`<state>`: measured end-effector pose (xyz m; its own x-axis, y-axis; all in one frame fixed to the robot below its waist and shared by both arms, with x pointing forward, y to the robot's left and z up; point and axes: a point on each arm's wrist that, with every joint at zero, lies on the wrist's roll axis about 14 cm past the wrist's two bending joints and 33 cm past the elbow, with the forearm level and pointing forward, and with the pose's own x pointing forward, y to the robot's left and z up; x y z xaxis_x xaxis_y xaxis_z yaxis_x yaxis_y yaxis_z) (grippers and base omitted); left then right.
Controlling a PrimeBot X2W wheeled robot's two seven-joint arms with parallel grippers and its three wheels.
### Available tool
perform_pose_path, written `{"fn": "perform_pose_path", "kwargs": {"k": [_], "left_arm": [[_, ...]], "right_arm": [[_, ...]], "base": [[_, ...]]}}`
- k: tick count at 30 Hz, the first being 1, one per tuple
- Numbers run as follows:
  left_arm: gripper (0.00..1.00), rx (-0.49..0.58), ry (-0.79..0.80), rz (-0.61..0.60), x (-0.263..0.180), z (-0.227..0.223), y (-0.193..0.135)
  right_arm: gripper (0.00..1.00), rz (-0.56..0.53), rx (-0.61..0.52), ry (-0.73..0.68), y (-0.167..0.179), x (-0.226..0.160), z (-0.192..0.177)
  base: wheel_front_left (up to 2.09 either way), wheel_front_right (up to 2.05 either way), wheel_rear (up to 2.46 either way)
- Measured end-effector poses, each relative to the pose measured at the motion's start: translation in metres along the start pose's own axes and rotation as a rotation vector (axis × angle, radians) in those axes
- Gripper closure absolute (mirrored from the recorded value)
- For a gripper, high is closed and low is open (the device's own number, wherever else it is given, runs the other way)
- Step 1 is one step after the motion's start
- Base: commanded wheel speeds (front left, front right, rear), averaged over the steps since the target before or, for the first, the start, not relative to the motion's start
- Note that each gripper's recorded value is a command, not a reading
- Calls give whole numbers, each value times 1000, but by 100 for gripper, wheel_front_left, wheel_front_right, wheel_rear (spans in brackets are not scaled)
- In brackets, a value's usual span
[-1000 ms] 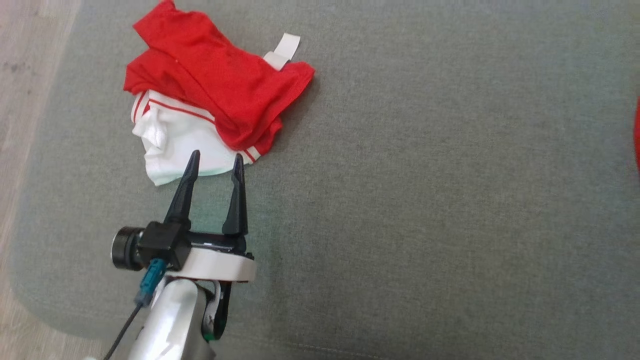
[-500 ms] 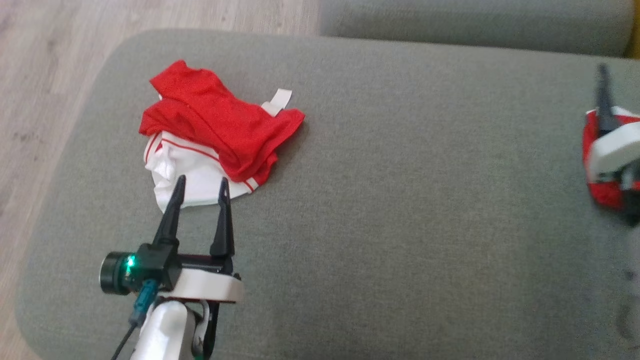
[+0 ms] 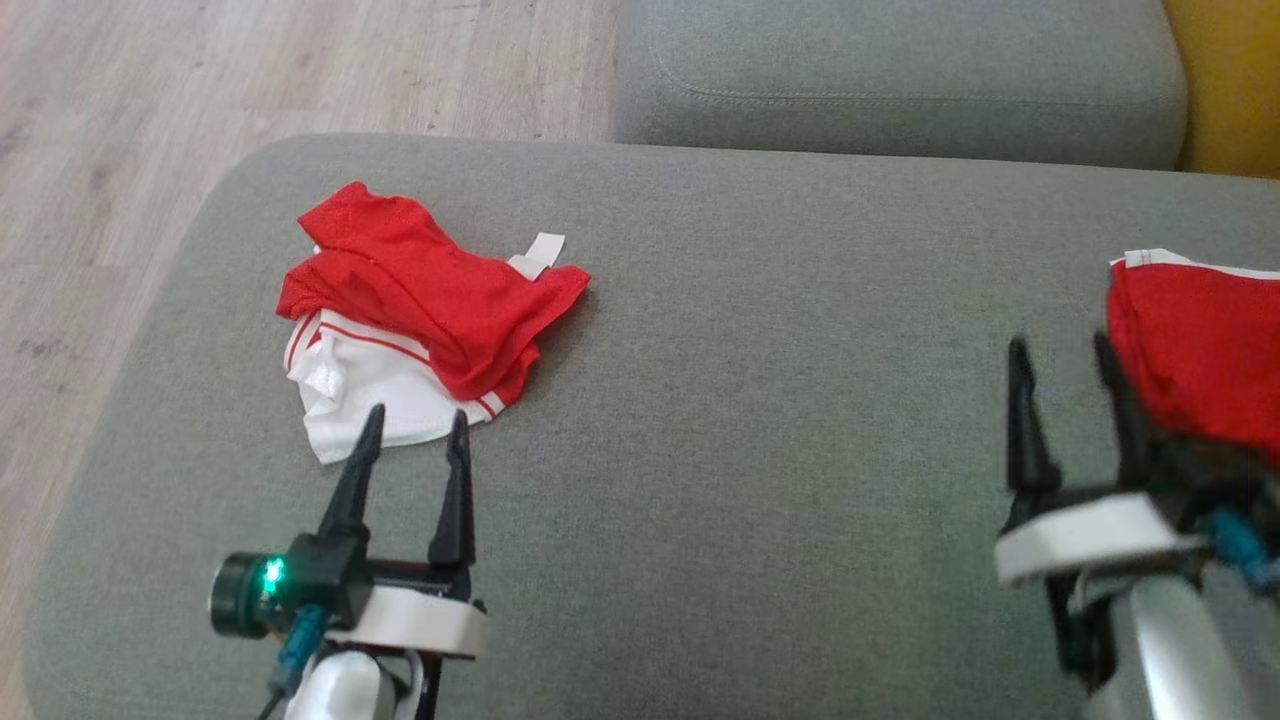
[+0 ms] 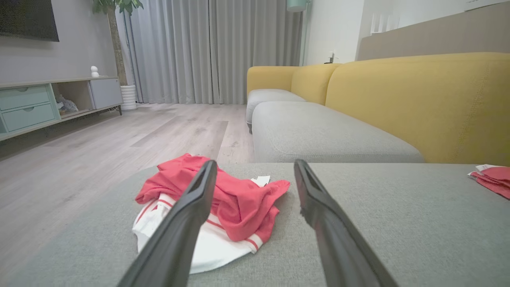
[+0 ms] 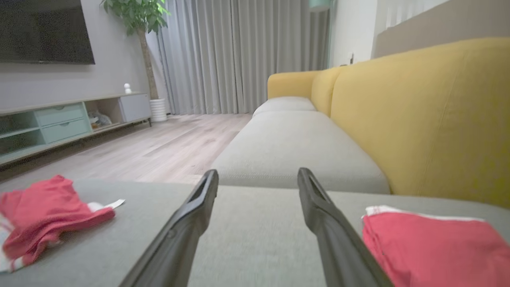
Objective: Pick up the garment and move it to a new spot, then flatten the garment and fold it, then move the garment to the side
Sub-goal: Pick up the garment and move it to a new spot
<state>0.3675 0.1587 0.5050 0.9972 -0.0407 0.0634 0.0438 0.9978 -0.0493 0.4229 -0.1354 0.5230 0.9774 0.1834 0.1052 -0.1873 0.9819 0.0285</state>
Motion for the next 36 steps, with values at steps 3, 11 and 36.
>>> {"fn": "perform_pose_path", "kwargs": {"k": [3, 11, 36], "left_arm": [[0, -3, 20, -21, -4, -7, -6], [0, -16, 35, -46, -3, -11, -15], [0, -26, 54, -18, -7, -17, -9]], "right_arm": [[0, 29, 15, 45, 12, -20, -18], [0, 26, 56, 37, 17, -44, -16], [0, 54, 128, 64, 30, -50, -25]], "base": [[0, 0, 0], [0, 0, 0], [0, 0, 0]]}}
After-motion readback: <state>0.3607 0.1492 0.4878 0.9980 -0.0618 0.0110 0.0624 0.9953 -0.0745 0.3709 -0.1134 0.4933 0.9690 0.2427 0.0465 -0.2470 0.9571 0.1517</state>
